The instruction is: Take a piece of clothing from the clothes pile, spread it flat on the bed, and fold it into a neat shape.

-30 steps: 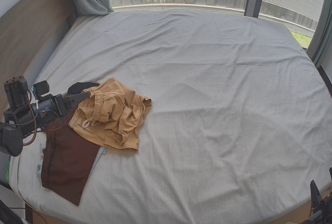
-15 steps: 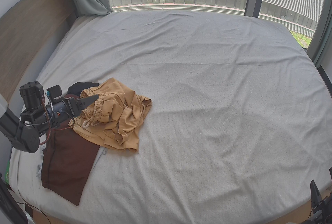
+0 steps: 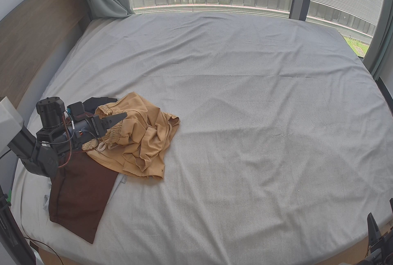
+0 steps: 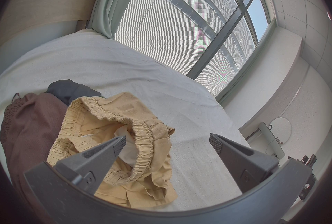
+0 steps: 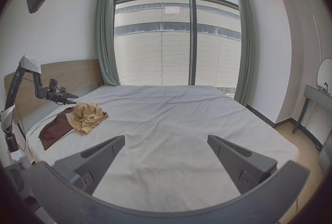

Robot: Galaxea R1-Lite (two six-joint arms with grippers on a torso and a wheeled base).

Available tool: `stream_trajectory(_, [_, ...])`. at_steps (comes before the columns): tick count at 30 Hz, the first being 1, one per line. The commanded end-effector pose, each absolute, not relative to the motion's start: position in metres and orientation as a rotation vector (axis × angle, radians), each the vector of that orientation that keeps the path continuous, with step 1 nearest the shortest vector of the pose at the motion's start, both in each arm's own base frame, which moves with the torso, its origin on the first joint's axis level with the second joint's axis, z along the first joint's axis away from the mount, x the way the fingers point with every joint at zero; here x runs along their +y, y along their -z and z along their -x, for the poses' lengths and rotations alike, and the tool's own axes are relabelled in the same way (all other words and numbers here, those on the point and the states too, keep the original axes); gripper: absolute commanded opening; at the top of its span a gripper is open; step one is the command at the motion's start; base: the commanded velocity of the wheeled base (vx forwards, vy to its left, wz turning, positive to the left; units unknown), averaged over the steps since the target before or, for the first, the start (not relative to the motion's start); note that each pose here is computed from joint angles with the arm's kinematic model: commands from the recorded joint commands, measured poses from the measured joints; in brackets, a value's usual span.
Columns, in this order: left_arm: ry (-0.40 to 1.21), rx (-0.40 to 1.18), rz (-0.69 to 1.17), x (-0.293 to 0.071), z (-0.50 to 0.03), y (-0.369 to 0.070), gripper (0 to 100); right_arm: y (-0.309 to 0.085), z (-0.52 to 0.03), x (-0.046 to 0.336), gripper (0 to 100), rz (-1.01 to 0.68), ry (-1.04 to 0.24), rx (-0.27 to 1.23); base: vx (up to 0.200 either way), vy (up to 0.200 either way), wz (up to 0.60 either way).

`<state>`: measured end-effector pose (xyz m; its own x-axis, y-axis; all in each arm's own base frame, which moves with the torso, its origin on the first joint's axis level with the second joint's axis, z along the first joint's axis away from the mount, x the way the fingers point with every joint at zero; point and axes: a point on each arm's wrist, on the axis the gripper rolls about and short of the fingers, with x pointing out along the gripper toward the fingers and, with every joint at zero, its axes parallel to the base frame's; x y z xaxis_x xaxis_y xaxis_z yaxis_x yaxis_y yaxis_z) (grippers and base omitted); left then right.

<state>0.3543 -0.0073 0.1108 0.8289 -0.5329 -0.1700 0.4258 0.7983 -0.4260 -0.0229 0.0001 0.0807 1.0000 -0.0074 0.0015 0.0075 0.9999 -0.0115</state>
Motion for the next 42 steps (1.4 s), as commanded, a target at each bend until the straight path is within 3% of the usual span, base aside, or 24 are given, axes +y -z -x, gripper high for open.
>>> stream_trajectory(1, [0.543, 0.304, 0.386, -0.016, -0.363, -0.105, 100, -0.075, 0.023, 0.0, 100, 0.012, 0.006, 0.0, 0.0, 0.0, 0.0])
stream_trajectory(31, [0.543, 0.306, 0.43, -0.027, -0.387, -0.094, 100, -0.075, 0.023, 0.0, 100, 0.009, 0.006, 0.0, 0.0, 0.0, 0.0])
stream_trajectory(32, [0.544, 0.306, 0.43, -0.027, -0.387, -0.094, 0, -0.075, 0.023, 0.0, 100, 0.009, 0.006, 0.0, 0.0, 0.0, 0.0])
stream_trajectory(42, [0.543, 0.313, 0.434, -0.027, -0.388, -0.085, 0, -0.075, 0.023, 0.0, 100, 0.006, 0.008, 0.0, 0.0, 0.0, 0.0])
